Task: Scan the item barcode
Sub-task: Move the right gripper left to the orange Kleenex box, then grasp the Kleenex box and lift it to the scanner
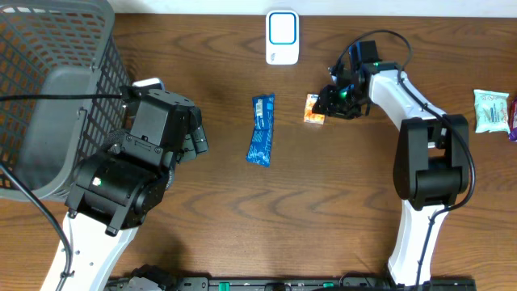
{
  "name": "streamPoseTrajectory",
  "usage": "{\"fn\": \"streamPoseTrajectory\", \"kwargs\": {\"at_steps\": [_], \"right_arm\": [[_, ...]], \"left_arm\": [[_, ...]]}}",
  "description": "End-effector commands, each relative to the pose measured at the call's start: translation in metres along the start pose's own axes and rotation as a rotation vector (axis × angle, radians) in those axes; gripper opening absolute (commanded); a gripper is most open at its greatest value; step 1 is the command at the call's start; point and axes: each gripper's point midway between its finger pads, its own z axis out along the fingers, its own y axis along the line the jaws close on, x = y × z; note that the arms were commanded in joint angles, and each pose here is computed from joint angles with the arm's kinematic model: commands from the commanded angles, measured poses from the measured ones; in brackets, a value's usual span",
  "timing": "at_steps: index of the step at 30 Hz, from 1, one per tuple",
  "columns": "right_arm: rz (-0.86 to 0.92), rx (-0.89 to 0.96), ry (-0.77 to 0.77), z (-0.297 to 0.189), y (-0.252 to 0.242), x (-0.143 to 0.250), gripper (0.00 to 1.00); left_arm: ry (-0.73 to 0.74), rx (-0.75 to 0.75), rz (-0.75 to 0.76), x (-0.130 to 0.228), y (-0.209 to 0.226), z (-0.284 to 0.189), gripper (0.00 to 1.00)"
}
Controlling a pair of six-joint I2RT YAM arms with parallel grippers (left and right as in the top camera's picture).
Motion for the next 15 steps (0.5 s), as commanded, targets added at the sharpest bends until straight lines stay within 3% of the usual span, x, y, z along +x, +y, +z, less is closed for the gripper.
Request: {"fn": "streamPoseTrajectory", "kwargs": {"at_steps": [1, 2, 4, 8, 10, 11, 15], "right_arm": [[0.052, -0.024, 0.019, 0.015, -0.004, 0.015, 0.30], [0.065, -0.023, 0.022, 0.017, -0.006, 0.016, 0.16], [0.072, -0.029, 0.024, 0.016, -0.007, 0.017, 0.01], [-0.002, -0.200, 0.031, 0.010, 0.018, 0.015, 0.01], [-0.077, -0.391, 0.038, -0.001, 0.045, 0.018, 0.01], [-0.130, -0.618, 0.040, -0.022, 0.075, 0.020, 0.01], [-0.230, -1.048, 0.003, -0.080, 0.114, 0.022, 0.01]], "left_arm": [[-0.008, -0.011, 0.005, -0.003, 0.003, -0.001, 0.98], [-0.008, -0.011, 0.005, -0.003, 0.003, -0.001, 0.98], [-0.008, -0.011, 0.005, -0.003, 0.003, -0.001, 0.98], [-0.008, -0.012, 0.005, -0.003, 0.003, -0.001, 0.98], [-0.008, -0.012, 0.005, -0.003, 0.003, -0.001, 0.98], [-0.008, -0.012, 0.005, -0.003, 0.003, -0.001, 0.98], [-0.008, -0.011, 0.005, -0.003, 0.003, -0.001, 0.98]]}}
